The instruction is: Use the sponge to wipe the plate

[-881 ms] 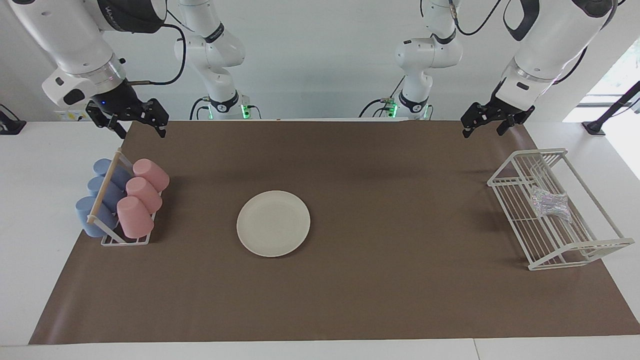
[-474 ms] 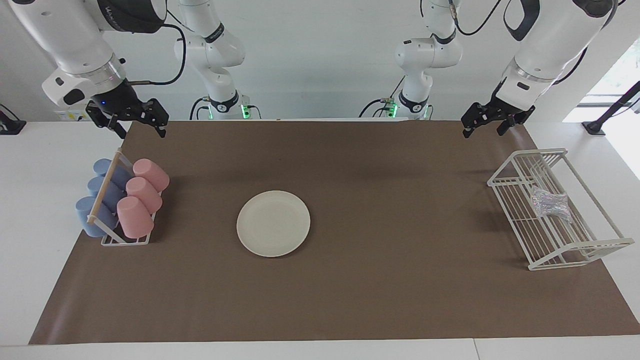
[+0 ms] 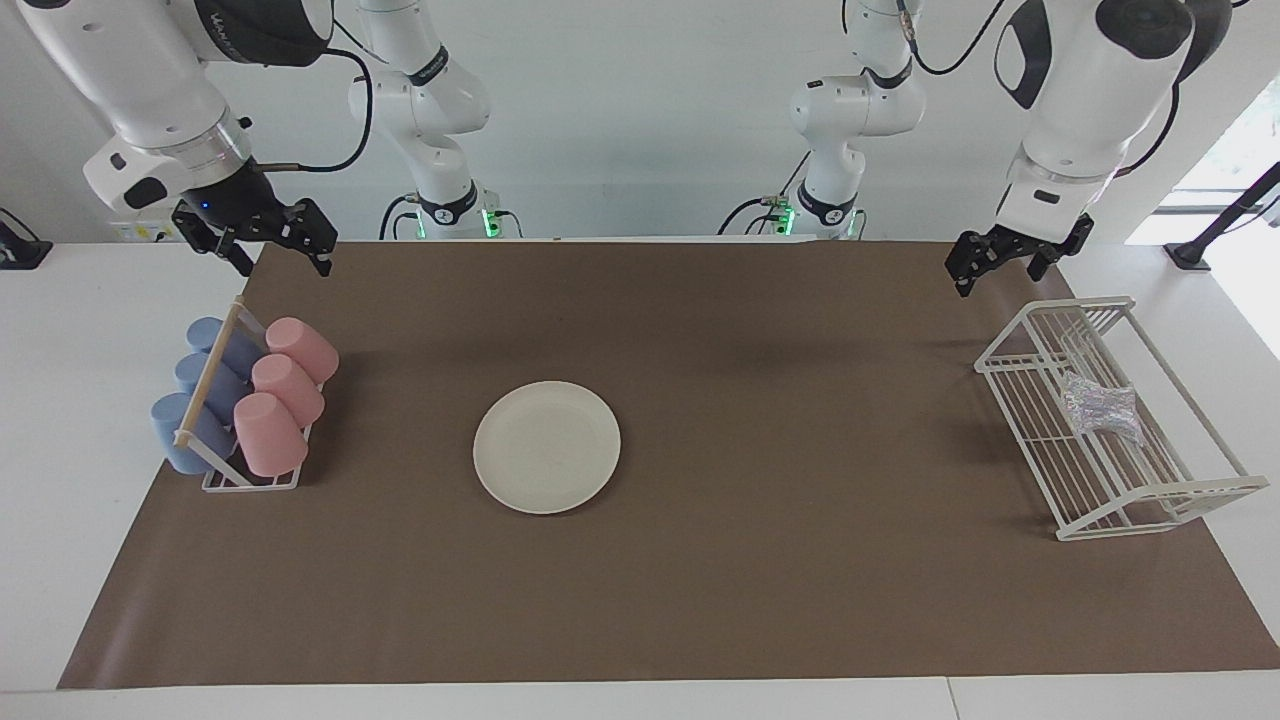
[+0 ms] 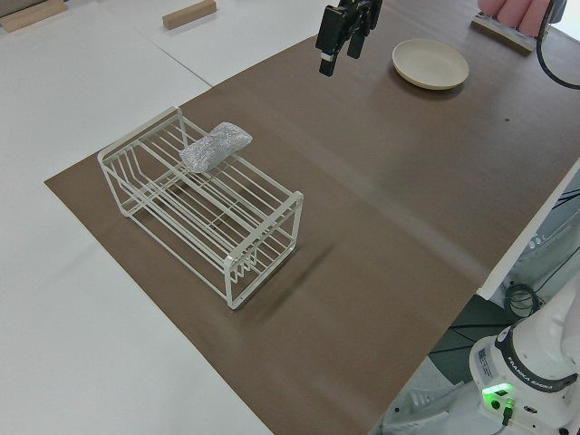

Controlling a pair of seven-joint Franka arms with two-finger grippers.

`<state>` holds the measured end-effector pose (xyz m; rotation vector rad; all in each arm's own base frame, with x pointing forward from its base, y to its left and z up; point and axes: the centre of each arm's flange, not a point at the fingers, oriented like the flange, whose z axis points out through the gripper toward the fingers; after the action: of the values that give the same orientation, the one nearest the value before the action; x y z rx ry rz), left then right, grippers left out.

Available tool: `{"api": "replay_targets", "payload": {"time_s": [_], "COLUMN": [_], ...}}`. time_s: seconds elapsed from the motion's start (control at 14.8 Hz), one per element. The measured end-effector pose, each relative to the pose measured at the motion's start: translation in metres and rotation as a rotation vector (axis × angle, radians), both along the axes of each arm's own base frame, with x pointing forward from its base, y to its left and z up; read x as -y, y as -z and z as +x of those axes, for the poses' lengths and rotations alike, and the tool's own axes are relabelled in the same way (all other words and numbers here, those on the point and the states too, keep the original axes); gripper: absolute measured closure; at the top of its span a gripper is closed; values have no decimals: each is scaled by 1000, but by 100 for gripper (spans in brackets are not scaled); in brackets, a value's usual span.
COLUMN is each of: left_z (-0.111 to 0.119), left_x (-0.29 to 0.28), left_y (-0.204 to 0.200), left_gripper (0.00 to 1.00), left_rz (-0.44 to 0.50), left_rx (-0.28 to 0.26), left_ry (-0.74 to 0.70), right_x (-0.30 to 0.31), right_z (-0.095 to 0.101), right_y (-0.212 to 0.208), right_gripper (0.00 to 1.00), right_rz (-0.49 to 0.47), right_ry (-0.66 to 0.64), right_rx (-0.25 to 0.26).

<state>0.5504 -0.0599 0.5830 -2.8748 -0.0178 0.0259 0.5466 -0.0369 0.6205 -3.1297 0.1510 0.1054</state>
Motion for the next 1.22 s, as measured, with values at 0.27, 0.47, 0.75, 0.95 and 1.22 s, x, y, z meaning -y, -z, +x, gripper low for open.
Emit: {"api": "replay_targets", "payload": {"time_s": [0.27, 0.47, 0.75, 0.95, 1.22], "left_z": [45, 75, 96, 99, 100], "left_x": [23, 10, -6, -25, -30], "left_y": [82, 148, 190, 188, 187], "left_gripper": [0, 0, 0, 0, 16], "left_rz": [313, 525, 713, 730, 730], "left_rx": [-8, -43, -52, -55, -54], "left_ry": [131, 211, 263, 243, 236], "right_x": [-1, -2, -9, -19, -37], "right_z": [-8, -15, -22, -23, -24], "right_y": [3, 1, 1, 0, 1], "right_gripper": [0, 0, 0, 0, 0], "right_rz": [-14, -31, -70, -100, -134], "right_ry": [183, 332, 587, 768, 938], "right_rx": [-59, -92, -128, -134, -138]}}
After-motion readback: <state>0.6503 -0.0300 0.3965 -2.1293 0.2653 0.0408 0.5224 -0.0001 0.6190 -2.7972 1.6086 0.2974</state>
